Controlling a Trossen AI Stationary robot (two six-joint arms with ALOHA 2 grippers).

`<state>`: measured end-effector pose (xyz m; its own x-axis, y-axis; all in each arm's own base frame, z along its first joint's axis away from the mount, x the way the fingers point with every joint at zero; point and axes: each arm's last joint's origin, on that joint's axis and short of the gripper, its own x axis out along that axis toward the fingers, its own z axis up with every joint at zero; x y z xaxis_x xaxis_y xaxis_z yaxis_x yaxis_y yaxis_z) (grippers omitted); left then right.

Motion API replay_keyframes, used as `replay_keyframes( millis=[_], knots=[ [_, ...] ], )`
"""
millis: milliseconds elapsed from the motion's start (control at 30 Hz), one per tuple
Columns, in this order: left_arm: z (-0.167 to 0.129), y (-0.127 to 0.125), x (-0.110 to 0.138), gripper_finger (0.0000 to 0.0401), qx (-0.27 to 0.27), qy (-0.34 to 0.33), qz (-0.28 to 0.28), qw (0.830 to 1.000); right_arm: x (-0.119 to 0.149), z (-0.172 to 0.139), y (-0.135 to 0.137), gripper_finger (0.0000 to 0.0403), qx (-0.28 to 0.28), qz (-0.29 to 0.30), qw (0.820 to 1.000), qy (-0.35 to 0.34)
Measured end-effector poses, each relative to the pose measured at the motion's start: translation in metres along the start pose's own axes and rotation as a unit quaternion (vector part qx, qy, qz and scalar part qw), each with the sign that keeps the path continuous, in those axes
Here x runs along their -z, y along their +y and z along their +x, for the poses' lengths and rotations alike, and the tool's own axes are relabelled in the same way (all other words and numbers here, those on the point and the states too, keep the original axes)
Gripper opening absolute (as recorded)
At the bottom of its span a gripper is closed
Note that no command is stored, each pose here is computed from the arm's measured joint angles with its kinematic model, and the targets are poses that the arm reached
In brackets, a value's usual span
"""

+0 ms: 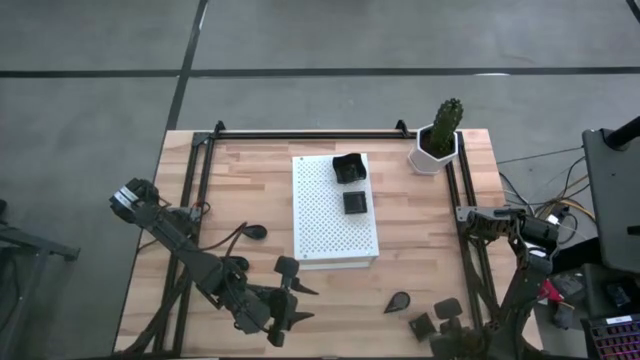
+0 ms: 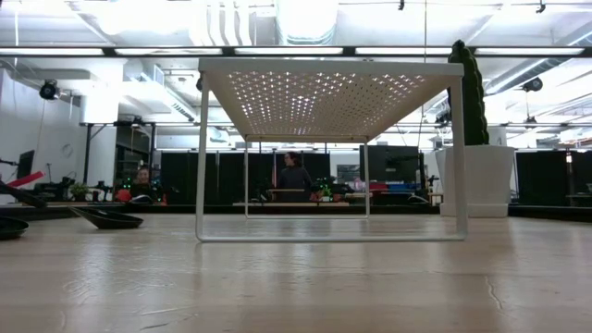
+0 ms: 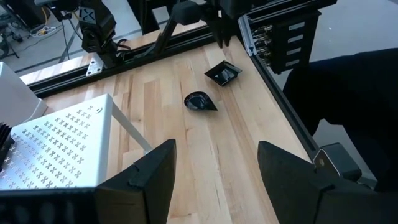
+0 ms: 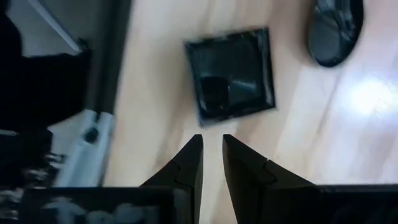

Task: Pick & Place Mini shaped plates
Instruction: Stack the black square plate on top of the black square plate on the shelf

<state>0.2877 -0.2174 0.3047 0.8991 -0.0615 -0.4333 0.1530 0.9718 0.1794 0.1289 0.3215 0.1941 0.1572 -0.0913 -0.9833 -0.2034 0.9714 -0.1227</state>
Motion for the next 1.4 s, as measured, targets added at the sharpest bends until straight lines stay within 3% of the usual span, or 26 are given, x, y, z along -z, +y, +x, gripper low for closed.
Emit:
replay_keyframes(
  millis=[133, 567, 767, 1000, 1133, 1400],
  knots=[
    [0.000, 0.000, 0.000, 0.0220, 0.000, 0.000, 0.000, 1.000, -0.004, 0.004, 0.006, 0.0057, -0.026, -0.017, 0.999, -0.031],
    [0.000, 0.000, 0.000, 0.0220, 0.000, 0.000, -0.002, 1.000, -0.001, 0.025, 0.003, 0.0058, -0.021, -0.002, 0.998, -0.056],
    [0.000, 0.000, 0.000, 0.0220, 0.000, 0.000, -0.001, 1.000, -0.005, 0.025, 0.003, 0.0087, -0.020, -0.007, 0.997, -0.080],
    [0.000, 0.000, 0.000, 0.0220, 0.000, 0.000, -0.001, 1.000, -0.006, 0.029, 0.003, 0.0111, -0.020, -0.004, 0.997, -0.081],
    [0.000, 0.000, 0.000, 0.0220, 0.000, 0.000, -0.002, 1.000, -0.009, 0.041, 0.013, 0.0107, -0.034, -0.013, 0.997, -0.075],
    [0.000, 0.001, 0.000, 0.0220, -0.001, 0.000, -0.002, 1.000, -0.012, 0.047, 0.022, 0.0093, -0.012, -0.026, 0.999, -0.043]
  ],
)
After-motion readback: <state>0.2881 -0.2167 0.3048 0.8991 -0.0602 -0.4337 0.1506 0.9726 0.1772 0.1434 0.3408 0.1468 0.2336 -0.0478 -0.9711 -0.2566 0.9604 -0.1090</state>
